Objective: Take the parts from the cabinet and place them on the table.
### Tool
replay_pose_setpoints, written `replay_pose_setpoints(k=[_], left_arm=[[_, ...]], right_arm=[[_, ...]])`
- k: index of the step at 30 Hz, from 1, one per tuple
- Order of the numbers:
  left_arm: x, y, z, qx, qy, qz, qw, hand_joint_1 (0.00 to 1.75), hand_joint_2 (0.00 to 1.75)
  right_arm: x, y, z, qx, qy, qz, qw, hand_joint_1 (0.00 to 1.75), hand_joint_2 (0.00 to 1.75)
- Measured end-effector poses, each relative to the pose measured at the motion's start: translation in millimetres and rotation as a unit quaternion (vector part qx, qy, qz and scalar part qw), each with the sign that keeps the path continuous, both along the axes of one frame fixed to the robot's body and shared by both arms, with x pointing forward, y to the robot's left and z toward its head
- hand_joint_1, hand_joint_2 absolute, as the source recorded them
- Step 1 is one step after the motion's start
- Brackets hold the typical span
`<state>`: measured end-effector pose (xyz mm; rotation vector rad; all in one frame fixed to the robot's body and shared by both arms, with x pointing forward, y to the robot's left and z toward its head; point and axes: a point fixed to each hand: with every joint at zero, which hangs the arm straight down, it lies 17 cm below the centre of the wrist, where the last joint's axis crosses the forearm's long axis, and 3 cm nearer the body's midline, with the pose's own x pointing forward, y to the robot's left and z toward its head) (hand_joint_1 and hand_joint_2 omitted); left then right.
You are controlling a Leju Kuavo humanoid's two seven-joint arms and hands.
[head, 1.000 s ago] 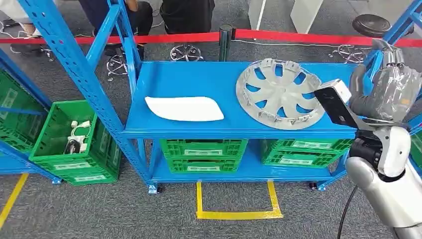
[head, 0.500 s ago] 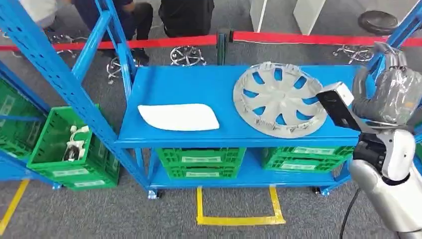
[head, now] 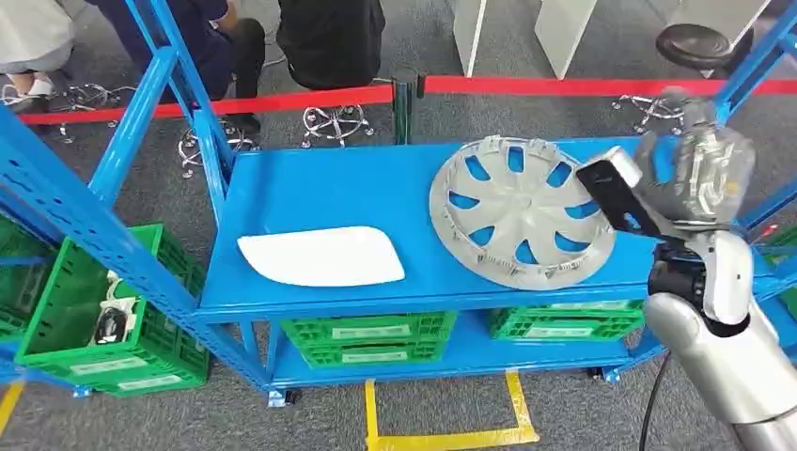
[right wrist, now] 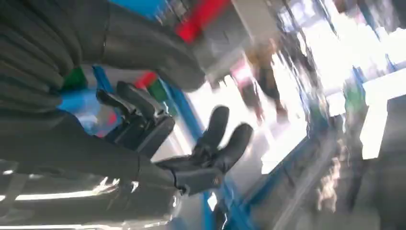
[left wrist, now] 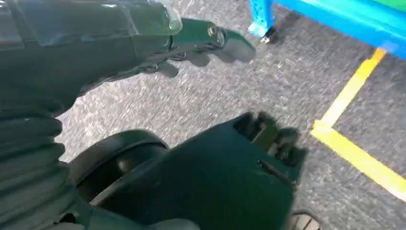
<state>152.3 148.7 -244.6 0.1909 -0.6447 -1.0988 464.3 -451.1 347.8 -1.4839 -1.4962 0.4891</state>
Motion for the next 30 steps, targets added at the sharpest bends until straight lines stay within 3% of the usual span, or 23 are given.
replay_pose_setpoints(k=[6,9,15,21,30], left_arm=[[6,1,2,0.006,-0.007,0.004,1.000,0.00,1.75],[5,1,2,0.011,-0.008,0.000,1.000,0.00,1.75],[4,-7,3,0.012,-0.008,-0.013,1.000,0.00,1.75],[3,-13,4,0.010,-0.007,-0.023,1.000,0.00,1.75],[2,-19,5,0.003,-0.007,-0.023,1.000,0.00,1.75]], right_arm=[[19,60,-79,-0.015,0.110,0.078,0.991,1.75,1.75],[13,97,-135,-0.013,0.165,0.109,0.980,1.75,1.75],[4,148,-189,-0.021,0.225,0.151,0.962,1.75,1.75],[-4,190,-215,-0.025,0.248,0.184,0.951,1.75,1.75],[-6,208,-229,-0.031,0.263,0.199,0.944,1.75,1.75]])
